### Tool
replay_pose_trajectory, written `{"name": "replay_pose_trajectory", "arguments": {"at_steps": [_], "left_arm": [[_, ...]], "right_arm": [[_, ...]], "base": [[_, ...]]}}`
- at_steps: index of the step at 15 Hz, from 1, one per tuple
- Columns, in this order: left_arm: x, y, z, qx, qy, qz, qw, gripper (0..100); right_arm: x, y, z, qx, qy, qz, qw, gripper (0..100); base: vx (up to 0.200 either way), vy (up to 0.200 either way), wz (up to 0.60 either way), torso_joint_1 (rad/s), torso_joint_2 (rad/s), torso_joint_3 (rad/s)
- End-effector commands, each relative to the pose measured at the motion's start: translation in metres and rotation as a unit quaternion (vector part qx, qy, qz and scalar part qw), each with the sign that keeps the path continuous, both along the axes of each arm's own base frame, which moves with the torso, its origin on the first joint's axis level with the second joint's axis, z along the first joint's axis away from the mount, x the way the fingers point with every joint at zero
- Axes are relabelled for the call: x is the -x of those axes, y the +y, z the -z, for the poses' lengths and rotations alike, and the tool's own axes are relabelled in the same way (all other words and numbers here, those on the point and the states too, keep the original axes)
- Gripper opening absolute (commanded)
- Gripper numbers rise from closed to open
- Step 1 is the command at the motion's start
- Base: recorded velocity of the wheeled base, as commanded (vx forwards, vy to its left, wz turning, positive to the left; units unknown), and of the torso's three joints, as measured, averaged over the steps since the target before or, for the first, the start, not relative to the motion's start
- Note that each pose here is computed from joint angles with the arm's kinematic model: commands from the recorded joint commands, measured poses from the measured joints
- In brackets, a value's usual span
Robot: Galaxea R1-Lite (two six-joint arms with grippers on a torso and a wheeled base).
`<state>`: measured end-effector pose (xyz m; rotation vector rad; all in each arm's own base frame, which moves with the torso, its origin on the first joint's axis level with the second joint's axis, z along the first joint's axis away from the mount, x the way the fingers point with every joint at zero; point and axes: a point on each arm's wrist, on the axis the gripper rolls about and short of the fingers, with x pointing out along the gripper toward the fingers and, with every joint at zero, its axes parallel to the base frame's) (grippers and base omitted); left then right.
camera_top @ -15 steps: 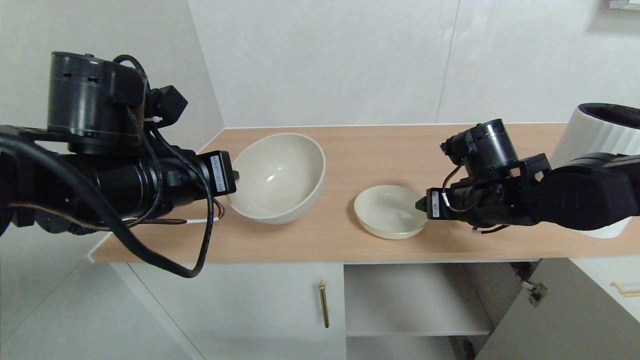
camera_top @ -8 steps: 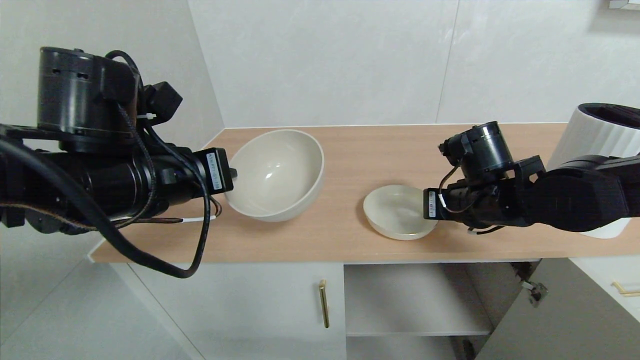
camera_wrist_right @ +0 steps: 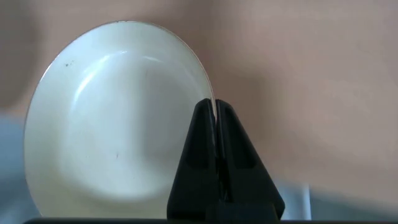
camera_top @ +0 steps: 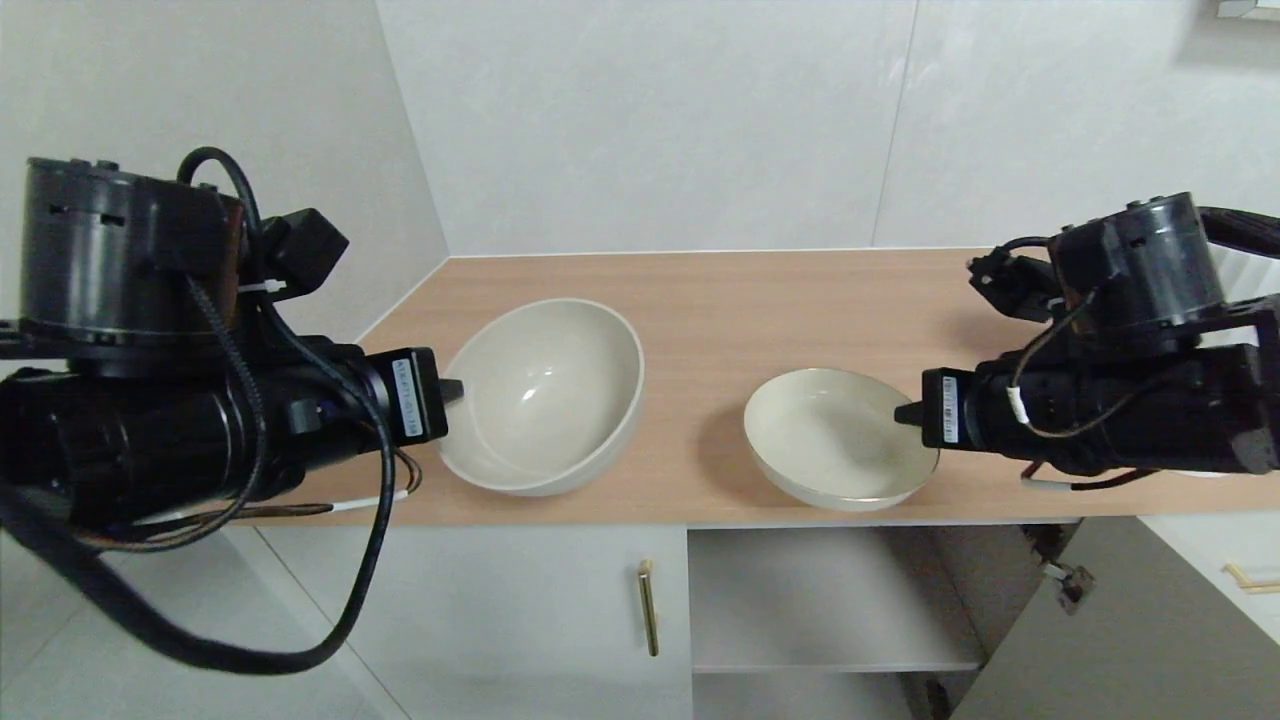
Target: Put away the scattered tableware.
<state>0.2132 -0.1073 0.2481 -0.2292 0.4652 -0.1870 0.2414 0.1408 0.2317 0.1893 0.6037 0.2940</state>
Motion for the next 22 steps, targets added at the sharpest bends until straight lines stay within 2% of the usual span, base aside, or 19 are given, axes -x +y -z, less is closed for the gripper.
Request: {"name": "replay_pose_trajectory", "arguments": {"at_steps": [1, 2, 6, 8, 14, 16, 22], "left_arm": [[0.018, 0.007, -0.003, 0.006, -0.011, 0.005, 0.9999, 0], [0.020, 0.006, -0.003, 0.007, -0.012, 0.008, 0.9999, 0], [0.022, -0.006, 0.016, -0.011, 0.020, 0.033, 0.9992, 0], [0.024, -0.008, 0.018, -0.013, 0.024, 0.039, 0.9989, 0], [0.021, -0.011, 0.022, -0.018, 0.030, 0.041, 0.9985, 0], [0.022, -0.012, 0.025, -0.023, 0.035, 0.045, 0.9981, 0], [0.022, -0.013, 0.025, -0.025, 0.035, 0.047, 0.9980, 0]], "right_arm": [[0.036, -0.021, -0.006, -0.009, -0.007, -0.005, 1.000, 0], [0.041, -0.024, -0.003, -0.007, -0.003, -0.005, 1.000, 0], [0.056, -0.030, 0.011, -0.005, 0.020, -0.017, 1.000, 0], [0.055, -0.030, 0.013, -0.006, 0.023, -0.021, 1.000, 0], [0.053, -0.029, 0.018, 0.000, 0.030, -0.021, 0.999, 0], [0.054, -0.030, 0.021, 0.003, 0.036, -0.021, 0.999, 0], [0.046, -0.026, 0.033, 0.009, 0.023, -0.021, 0.999, 0]], "base": [[0.000, 0.000, 0.00, 0.000, 0.00, 0.000], [0.000, 0.000, 0.00, 0.000, 0.00, 0.000], [0.000, 0.000, 0.00, 0.000, 0.00, 0.000], [0.000, 0.000, 0.00, 0.000, 0.00, 0.000], [-0.200, 0.000, 0.00, 0.002, 0.00, 0.002], [0.000, 0.000, 0.00, 0.000, 0.00, 0.000], [0.000, 0.000, 0.00, 0.000, 0.00, 0.000]]}}
